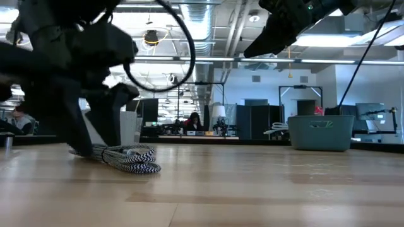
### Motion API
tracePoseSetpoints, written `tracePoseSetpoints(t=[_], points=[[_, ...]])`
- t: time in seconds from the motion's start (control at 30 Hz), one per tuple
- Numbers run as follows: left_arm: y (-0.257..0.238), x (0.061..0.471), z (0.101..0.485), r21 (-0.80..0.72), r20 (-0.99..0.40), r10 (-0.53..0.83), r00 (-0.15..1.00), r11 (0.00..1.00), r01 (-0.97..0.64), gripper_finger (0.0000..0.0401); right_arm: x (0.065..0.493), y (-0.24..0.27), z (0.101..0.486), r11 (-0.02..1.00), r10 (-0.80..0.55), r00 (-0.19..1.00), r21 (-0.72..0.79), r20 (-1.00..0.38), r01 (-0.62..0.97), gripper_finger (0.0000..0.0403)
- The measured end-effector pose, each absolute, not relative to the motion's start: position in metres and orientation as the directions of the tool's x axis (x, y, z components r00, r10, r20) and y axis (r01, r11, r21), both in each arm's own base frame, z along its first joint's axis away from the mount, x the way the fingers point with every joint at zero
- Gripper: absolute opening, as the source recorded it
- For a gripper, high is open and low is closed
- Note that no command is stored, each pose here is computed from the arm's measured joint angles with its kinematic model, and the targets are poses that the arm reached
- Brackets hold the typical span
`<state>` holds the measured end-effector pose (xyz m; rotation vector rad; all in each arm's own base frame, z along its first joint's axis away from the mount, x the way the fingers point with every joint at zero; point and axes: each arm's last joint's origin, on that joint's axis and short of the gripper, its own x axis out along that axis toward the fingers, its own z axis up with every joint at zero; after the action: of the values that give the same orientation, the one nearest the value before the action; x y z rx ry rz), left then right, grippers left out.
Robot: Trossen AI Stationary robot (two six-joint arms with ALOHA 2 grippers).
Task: Pick & Place USB Port
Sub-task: Put the gray patterned USB cable into the gray bin
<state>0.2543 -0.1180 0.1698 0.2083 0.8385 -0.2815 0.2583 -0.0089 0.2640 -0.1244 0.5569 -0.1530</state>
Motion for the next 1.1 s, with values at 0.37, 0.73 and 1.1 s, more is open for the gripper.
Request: tracePoseSetpoints(t=[0.37,0.73,1.1], points=[[-0.119,0.257,0.162,0.063,-0.772,-0.165,0.614,0.941,0.332,0.0125,0.258,-0.009,0.264,0.981,-0.178,0.838,-0.159,-0.516,0.110,0.0082],[-0.112,0.250,0.186,0.136,-0.706,-0.066,0.705,0.965,0.226,0.0018,0.258,-0.009,0.264,0.981,-0.178,0.836,-0.159,-0.520,0.110,0.0082],[-0.053,0.210,0.262,0.268,-0.449,0.359,0.818,0.928,-0.260,0.0015,0.258,-0.009,0.263,0.982,-0.177,0.830,-0.156,-0.529,0.110,0.0082]])
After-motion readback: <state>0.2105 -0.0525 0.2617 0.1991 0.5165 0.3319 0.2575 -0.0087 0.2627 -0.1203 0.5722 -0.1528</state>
